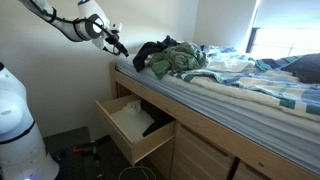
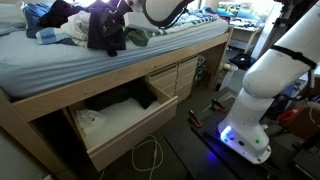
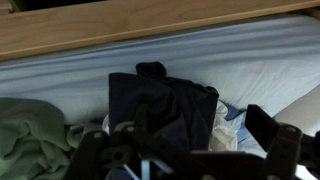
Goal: Put the black t-shirt in the drawer then close it
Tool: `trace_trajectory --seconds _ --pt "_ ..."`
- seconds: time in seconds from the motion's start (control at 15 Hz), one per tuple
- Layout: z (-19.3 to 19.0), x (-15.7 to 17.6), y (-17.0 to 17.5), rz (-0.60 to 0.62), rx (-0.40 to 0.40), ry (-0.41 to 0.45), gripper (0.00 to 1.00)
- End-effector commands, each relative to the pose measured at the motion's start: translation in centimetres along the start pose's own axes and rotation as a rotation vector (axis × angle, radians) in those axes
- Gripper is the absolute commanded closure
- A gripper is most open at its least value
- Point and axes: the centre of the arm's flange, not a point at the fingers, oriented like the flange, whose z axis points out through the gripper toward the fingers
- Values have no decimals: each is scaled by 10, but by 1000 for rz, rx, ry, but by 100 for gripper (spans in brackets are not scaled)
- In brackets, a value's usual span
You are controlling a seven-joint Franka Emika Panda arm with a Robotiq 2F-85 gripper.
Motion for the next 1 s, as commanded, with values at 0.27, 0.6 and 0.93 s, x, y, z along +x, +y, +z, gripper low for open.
trace_trajectory --seconds 0.27,0.6,0.93 --pt "24 53 -8 106 38 241 0" --pt "33 99 2 133 13 336 0" --pt "53 122 -10 145 37 345 0"
